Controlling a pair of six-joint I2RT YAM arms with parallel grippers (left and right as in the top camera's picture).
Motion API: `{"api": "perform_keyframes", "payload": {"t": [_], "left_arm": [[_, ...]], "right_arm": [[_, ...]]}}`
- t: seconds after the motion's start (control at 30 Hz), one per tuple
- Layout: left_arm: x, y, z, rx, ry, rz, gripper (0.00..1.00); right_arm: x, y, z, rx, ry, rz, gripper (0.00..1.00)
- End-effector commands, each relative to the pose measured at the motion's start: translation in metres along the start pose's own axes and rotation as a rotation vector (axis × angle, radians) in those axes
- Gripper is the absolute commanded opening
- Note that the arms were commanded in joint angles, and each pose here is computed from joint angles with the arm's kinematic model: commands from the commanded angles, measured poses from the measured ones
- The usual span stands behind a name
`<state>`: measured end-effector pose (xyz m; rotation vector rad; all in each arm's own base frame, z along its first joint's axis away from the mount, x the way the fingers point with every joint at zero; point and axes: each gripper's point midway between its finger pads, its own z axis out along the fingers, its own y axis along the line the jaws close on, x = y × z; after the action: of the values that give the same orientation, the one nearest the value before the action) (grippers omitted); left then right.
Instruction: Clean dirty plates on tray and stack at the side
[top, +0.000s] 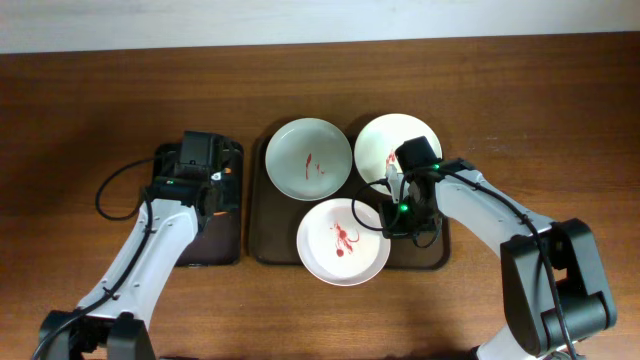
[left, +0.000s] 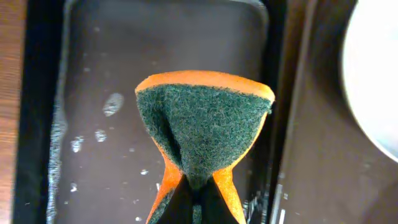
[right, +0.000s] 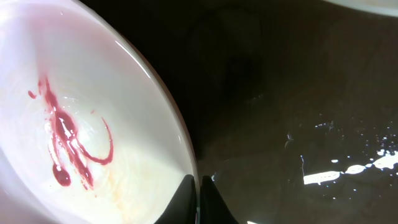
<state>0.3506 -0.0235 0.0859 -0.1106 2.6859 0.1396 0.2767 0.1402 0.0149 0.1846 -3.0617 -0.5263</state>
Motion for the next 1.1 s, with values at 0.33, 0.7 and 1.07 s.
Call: {"api": "perform_keyframes", "payload": {"t": [0.33, 0.7, 1.07], "left_arm": [[0.022, -0.044, 0.041, 0.203, 0.143, 0.013, 0.0], [0.016, -0.068, 0.033, 0.344, 0.132, 0.014, 0.0], [-0.053, -0.045, -0.035, 0.258, -0.104, -0.055, 0.0]], "right_arm": [[0.005, -0.006, 0.005, 0.031, 0.019, 0.007, 0.04], [0.005, -0.006, 0.005, 0.031, 0.019, 0.007, 0.04], [0.006, -0.006, 0.005, 0.032, 0.021, 0.008, 0.04]]}}
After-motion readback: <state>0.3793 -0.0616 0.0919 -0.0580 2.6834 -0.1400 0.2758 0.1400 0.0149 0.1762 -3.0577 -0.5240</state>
